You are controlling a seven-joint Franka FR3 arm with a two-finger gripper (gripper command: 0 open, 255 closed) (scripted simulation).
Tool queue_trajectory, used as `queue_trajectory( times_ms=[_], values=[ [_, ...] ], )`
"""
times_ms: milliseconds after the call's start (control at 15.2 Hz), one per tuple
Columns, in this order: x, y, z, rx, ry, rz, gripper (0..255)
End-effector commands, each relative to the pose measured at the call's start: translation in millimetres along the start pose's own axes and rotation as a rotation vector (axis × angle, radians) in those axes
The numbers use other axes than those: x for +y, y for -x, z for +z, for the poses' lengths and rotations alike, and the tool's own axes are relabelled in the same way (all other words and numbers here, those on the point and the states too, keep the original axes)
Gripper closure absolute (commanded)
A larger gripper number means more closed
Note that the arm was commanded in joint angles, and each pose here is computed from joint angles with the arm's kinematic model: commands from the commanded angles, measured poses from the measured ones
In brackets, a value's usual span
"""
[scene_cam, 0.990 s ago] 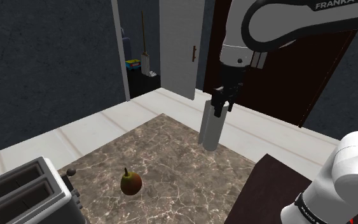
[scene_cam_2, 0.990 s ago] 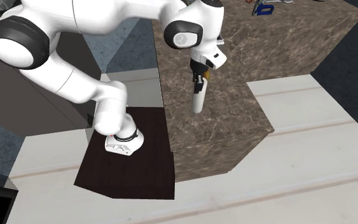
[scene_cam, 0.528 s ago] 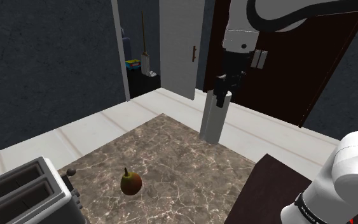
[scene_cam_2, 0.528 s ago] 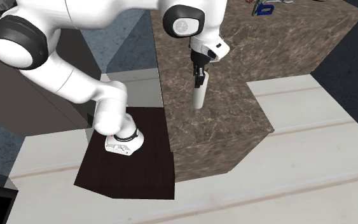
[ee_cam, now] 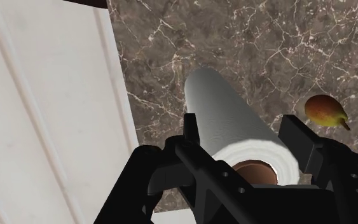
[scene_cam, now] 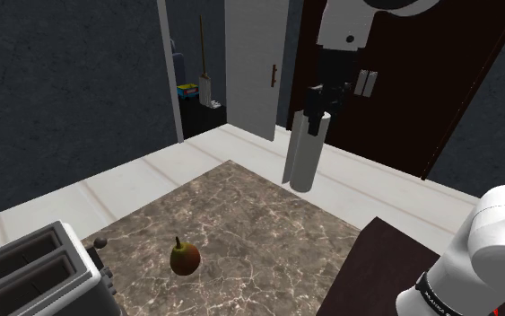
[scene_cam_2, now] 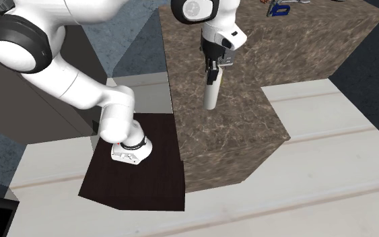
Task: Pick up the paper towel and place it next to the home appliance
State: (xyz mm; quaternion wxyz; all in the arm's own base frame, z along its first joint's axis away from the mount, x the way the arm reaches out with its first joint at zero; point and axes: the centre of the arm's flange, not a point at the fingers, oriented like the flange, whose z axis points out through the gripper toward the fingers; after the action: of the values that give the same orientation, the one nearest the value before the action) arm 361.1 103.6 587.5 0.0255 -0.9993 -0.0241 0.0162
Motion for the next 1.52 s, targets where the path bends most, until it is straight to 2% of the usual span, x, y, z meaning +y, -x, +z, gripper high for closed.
queue_trajectory(
  times_ms=[0,1188,1452],
  values=[
    [0.2,0.5,-10.8,0.000,0.000,0.000,255],
    [-4.6,3.4,-104.3,0.000,0.000,0.000,255],
    [-57.0,-2.5,-102.1,0.000,0.000,0.000,255]
  ],
)
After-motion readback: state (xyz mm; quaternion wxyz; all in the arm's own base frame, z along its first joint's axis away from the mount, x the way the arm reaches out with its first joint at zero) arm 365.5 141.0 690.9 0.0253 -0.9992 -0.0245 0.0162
